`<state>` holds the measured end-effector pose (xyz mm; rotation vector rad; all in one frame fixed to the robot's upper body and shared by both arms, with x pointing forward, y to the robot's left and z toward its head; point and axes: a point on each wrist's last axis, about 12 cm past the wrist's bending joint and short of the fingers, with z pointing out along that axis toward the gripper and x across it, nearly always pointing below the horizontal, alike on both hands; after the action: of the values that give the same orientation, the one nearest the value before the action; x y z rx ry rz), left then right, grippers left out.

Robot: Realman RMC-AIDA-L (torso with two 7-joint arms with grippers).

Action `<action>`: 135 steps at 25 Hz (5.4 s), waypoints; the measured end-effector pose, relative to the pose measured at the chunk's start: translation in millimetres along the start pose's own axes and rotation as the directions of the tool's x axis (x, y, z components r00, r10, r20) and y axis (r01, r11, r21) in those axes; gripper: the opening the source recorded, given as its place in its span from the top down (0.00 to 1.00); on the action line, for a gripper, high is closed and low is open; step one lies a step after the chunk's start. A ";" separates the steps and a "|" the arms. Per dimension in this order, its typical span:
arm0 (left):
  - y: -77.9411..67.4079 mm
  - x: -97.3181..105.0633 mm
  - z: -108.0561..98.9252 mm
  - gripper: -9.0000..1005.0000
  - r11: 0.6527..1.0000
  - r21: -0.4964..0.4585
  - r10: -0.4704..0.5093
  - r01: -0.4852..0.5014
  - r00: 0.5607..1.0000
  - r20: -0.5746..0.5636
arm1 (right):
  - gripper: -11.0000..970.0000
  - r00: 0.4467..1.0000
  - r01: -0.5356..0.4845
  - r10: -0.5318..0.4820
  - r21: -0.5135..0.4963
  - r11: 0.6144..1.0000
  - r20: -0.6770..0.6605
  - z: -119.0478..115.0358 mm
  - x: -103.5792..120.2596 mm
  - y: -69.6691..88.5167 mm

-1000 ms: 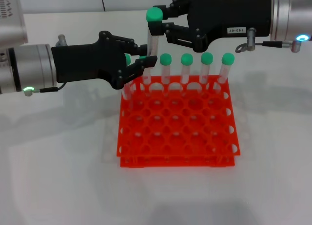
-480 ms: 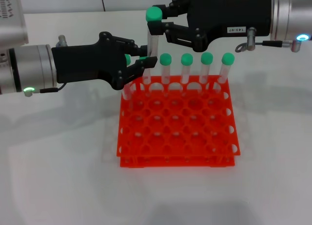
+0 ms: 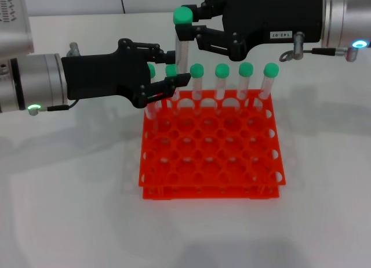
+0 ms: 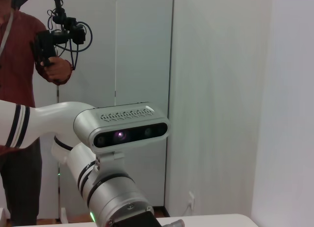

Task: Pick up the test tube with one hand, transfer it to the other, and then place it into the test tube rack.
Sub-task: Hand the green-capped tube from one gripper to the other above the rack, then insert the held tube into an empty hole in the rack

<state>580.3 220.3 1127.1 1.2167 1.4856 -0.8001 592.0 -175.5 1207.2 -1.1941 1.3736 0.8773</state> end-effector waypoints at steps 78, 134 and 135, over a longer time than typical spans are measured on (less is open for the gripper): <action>-40.9 14.1 -119.5 0.11 0.952 -0.127 -0.306 0.278 0.859 -0.412 | 0.73 0.990 -0.114 0.120 0.073 0.991 -0.080 43.0 44.0 13.7; -37.6 15.1 -114.5 0.11 0.956 -0.126 -0.292 0.263 0.855 -0.429 | 0.72 0.976 -0.160 0.173 0.103 0.982 -0.135 48.6 70.6 16.5; -37.5 15.2 -114.1 0.11 0.957 -0.126 -0.292 0.263 0.854 -0.430 | 0.72 0.975 -0.157 0.171 0.104 0.982 -0.139 49.6 70.9 16.4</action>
<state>511.8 319.4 1139.3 1.2033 2.0854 -0.6798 593.0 -137.5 1127.7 -1.1031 1.6342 0.8436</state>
